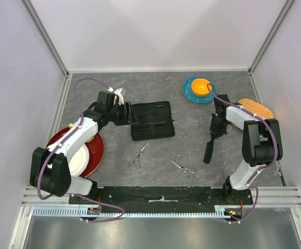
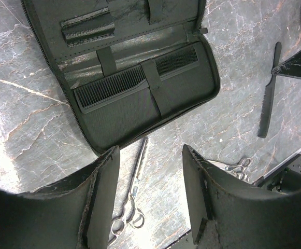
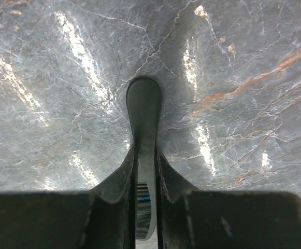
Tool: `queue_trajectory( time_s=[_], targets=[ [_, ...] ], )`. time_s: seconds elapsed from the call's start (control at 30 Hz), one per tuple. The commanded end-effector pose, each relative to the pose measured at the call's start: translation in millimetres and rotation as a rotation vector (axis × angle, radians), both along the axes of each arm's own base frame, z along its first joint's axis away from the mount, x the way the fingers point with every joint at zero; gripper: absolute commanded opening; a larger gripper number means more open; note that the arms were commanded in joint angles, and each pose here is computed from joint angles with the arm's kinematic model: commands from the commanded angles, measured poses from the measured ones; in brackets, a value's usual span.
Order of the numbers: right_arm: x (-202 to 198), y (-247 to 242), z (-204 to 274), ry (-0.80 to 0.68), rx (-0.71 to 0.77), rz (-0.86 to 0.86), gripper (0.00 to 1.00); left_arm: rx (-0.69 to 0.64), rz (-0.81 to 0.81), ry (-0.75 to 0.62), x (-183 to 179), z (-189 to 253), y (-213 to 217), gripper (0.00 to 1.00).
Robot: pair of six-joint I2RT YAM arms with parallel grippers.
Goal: Sort the hair-cutting tools
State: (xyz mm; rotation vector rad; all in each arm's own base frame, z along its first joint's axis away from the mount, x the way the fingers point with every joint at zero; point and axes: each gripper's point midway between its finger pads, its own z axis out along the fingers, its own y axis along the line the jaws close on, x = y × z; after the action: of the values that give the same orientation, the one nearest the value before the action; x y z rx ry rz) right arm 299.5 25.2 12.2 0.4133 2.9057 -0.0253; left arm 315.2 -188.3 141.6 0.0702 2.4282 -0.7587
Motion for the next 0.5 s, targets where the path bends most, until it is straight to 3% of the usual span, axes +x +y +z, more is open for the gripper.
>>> queue_trajectory(
  time_s=[0.0, 0.47],
  targets=[
    [16.3, 27.5, -13.8, -0.031, 0.132, -0.072, 0.16, 0.003, -0.035, -0.067, 7.2, 8.8, -1.6, 0.59],
    [26.6, 45.0, 11.8, -0.118, 0.117, -0.054, 0.1, -0.004, -0.039, -0.049, 8.3, 4.4, -2.9, 0.58]
  ],
)
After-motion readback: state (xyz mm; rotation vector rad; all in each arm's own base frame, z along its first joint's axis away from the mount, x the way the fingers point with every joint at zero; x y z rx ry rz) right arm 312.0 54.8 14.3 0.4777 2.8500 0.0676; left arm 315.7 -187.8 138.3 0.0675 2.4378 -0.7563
